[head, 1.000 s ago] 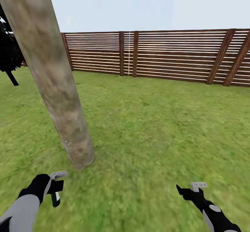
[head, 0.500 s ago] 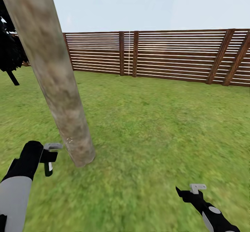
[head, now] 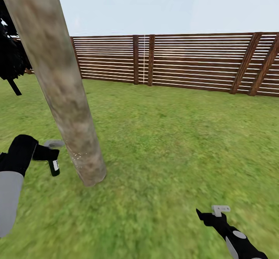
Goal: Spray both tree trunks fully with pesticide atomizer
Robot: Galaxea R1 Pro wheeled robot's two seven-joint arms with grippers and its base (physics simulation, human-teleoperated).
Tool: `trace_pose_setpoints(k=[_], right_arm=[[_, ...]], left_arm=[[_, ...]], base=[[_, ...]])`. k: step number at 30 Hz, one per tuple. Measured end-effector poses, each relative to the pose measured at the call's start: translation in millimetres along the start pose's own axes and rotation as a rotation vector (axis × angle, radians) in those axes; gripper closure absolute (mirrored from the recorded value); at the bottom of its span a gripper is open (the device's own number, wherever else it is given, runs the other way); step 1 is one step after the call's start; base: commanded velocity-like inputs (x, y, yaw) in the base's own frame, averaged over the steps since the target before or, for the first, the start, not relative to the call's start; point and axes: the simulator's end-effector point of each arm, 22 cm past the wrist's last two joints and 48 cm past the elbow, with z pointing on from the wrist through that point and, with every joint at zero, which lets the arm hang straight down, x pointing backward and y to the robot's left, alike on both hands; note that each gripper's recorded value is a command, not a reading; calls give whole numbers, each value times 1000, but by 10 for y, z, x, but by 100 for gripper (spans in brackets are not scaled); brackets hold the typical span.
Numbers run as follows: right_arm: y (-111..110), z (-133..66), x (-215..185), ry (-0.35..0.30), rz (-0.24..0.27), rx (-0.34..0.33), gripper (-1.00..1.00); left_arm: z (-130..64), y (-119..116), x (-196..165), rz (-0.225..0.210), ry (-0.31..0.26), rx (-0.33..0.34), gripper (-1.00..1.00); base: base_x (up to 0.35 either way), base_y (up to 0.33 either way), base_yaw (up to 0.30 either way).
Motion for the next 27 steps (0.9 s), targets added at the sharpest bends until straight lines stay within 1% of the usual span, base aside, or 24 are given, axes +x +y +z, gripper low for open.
trace_pose_setpoints(k=[2,5,6,9,10,12,13,14,16,17,18,20,23,27], right_arm=[[14,-2,42,8,3,-3,-100],[28,-4,82,16,7,-5,-100],[28,-4,84,16,8,-5,-100],[28,-4,86,17,8,-5,-100],[28,-5,85,16,8,-5,-100],[28,-5,84,16,8,-5,-100],[29,-5,84,16,7,-5,-100],[31,-6,87,17,7,-6,-100],[30,-6,84,16,7,-6,-100],[29,-6,83,16,8,-5,-100],[29,-6,83,16,7,-5,-100],[29,-6,83,16,7,-6,-100],[29,-5,87,17,7,-5,-100],[30,-5,89,17,7,-5,-100]], left_arm=[[-6,-93,-9,13,3,36,100],[55,-146,94,28,21,54,100],[104,-148,183,29,38,56,100],[339,-165,709,33,124,60,100],[368,-163,784,35,134,62,100],[363,-161,796,28,132,68,100],[339,-175,752,25,124,77,100],[275,-159,651,22,107,85,100],[60,-101,225,19,37,82,100],[-76,-39,-11,19,-1,70,100],[-170,12,-157,19,-22,57,100],[-374,161,-436,35,-55,2,100],[-461,175,-525,47,-58,-2,100],[-399,151,-424,70,-27,-6,100]], base=[[0,0,0],[0,0,0],[0,0,0],[0,0,0],[0,0,0],[0,0,0],[0,0,0],[0,0,0],[0,0,0],[0,0,0],[0,0,0],[0,0,0],[0,0,0],[0,0,0]])
